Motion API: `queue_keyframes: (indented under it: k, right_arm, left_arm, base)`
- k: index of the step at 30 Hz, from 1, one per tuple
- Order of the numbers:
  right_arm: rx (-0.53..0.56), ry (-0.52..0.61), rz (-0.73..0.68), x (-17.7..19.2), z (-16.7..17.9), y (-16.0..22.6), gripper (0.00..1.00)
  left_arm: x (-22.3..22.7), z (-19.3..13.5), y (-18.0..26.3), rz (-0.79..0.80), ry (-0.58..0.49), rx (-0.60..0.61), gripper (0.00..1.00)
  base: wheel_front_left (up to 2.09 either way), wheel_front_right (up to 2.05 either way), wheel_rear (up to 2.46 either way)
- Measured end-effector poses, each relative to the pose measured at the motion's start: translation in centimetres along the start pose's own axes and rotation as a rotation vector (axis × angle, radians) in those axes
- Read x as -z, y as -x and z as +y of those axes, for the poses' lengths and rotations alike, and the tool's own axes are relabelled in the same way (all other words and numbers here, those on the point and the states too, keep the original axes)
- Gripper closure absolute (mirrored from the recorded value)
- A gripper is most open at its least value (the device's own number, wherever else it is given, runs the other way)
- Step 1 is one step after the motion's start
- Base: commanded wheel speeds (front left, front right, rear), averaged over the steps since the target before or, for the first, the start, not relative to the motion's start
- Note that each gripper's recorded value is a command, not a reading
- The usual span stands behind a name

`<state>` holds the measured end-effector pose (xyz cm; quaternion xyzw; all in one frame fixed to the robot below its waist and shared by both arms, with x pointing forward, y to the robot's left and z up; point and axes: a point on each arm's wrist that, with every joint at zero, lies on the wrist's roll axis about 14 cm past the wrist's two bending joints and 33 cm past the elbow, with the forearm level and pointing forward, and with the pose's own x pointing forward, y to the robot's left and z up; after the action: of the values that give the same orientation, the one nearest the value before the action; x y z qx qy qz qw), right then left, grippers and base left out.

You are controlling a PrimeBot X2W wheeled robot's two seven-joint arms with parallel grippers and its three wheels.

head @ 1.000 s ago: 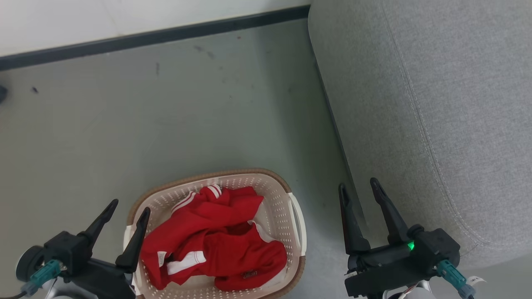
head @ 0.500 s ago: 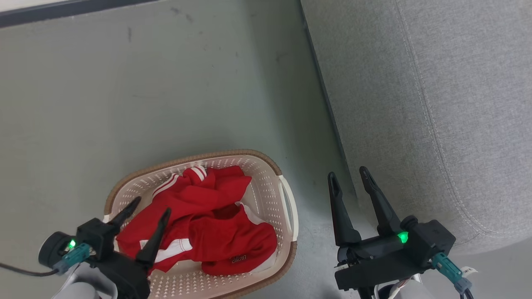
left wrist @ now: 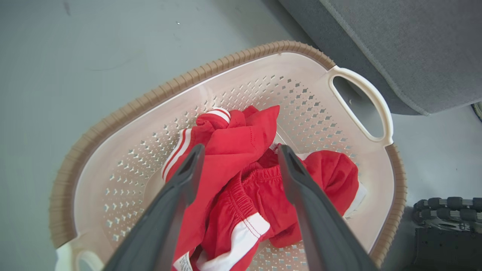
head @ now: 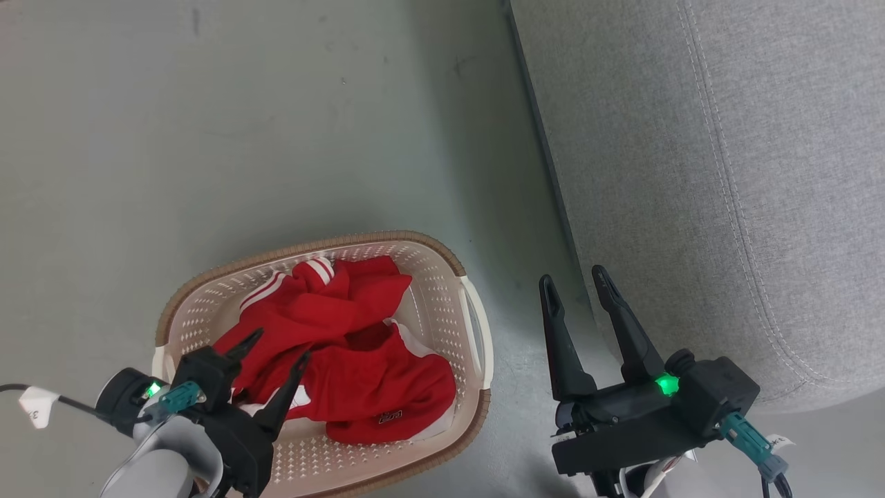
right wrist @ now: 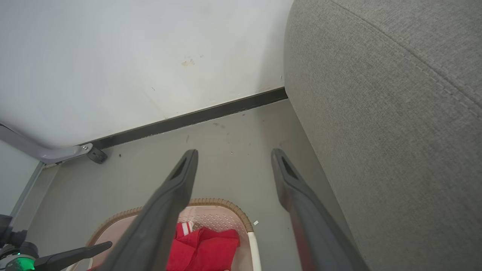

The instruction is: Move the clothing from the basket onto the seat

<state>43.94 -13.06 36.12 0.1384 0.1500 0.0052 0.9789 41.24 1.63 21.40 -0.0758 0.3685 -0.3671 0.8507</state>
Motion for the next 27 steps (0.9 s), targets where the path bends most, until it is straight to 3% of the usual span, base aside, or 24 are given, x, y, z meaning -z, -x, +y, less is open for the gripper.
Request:
queue_keyframes:
  k: [16,27]
  right_arm:
    - [0.037,-0.020,0.016,0.5,-1.2,-0.1,0.00]
    - [0.048,-0.023,0.014,0.3,-1.5,0.1,0.00]
  left_arm:
    - [4.4,1.5,-2.2,0.213,-0.012,-0.041,0.00]
    - [7.2,2.3,-2.0,0.376,-0.098,-0.065,0.00]
  base:
    - [0.00,0.00,0.00]
    - [0.00,0.00,0.00]
